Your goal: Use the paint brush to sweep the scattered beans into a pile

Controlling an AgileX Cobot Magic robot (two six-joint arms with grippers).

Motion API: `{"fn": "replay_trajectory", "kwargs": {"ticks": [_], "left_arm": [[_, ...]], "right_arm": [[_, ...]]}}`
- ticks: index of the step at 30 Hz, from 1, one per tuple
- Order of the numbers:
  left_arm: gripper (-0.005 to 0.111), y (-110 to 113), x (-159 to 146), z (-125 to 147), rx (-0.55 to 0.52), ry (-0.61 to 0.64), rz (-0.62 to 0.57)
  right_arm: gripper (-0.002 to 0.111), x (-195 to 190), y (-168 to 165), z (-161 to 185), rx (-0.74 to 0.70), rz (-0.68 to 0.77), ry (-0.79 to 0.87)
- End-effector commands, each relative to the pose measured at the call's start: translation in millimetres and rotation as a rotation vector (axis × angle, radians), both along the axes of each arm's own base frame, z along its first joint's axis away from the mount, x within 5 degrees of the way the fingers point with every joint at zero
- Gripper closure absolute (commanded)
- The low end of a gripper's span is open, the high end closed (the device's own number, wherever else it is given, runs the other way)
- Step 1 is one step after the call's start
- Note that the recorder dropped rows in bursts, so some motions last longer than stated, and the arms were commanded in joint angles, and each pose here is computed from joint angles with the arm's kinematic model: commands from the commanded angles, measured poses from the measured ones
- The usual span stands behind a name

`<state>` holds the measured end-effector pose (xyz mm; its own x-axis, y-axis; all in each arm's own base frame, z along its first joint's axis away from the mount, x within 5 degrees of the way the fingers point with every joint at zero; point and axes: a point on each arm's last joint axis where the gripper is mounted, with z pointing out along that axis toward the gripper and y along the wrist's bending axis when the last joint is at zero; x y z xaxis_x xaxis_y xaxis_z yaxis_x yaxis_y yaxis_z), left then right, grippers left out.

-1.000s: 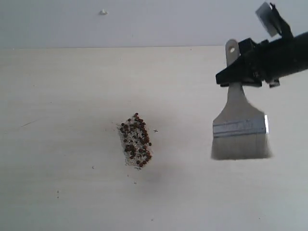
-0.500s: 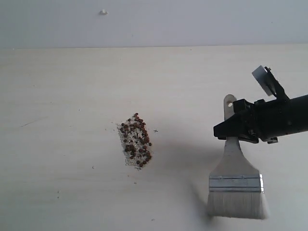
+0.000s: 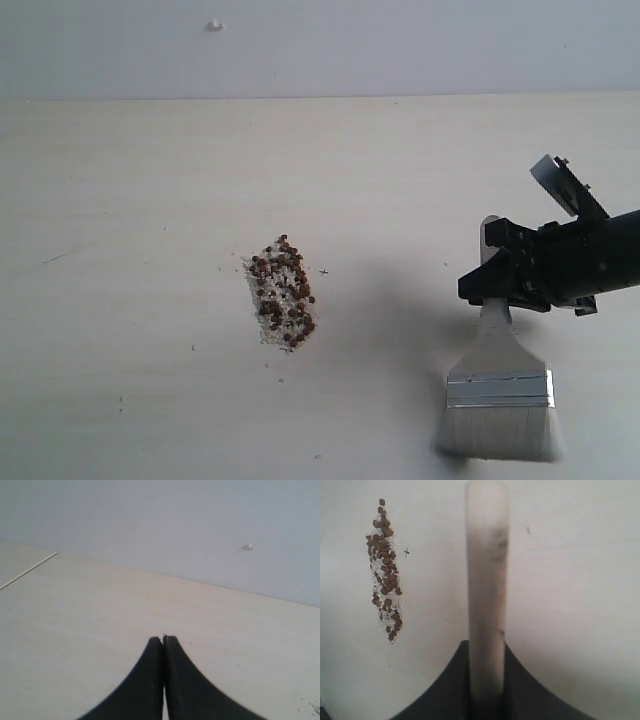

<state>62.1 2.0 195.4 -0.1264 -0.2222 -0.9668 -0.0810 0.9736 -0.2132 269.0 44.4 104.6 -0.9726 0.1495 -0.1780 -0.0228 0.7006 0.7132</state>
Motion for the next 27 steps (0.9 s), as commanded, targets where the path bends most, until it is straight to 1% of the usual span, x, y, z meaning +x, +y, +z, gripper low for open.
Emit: {"fn": "replay_trajectory", "kwargs": {"ticks": [1,9,10,14,18,21,23,24,25,27], "left_arm": [[0.107,0.0,-0.2,-0.2,-0.004,-0.005,0.002],[0.107,0.0,-0.2,-0.2,-0.004,-0.005,0.002],[0.107,0.0,-0.2,-0.2,-0.004,-0.005,0.002],[0.107,0.0,-0.2,-0.2,-0.004,-0.005,0.002],[0.107,0.0,-0.2,-0.2,-0.004,-0.005,0.002],[0.107,0.0,-0.2,-0.2,-0.004,-0.005,0.002],[0.107,0.0,-0.2,-0.2,-0.004,-0.005,0.002],[0.107,0.0,-0.2,-0.2,-0.004,-0.005,0.002],[0.107,0.0,-0.2,-0.2,-0.004,-0.005,0.002],[0.107,0.0,-0.2,-0.2,-0.004,-0.005,0.002]], "right_arm": [[0.095,0.5,-3.8,-2.6,-0.030,-0.029,-0.005],[0.079,11.4,-6.9,-0.5,-0.033,-0.131,-0.076],[0.075,13.8,-6.8,1.0,-0.025,-0.140,-0.100],[0.063,23.3,-2.7,12.0,0.037,-0.097,-0.166],[0.062,32.4,2.5,27.2,0.098,-0.002,-0.267],[0.062,36.5,3.1,37.9,0.112,0.004,-0.314],[0.064,35.7,3.1,48.9,0.110,0.004,-0.351],[0.069,34.5,3.2,55.7,0.105,0.011,-0.373],[0.078,32.0,3.6,62.7,0.095,0.035,-0.398],[0.103,24.1,5.3,74.9,0.096,0.072,-0.433]]}}
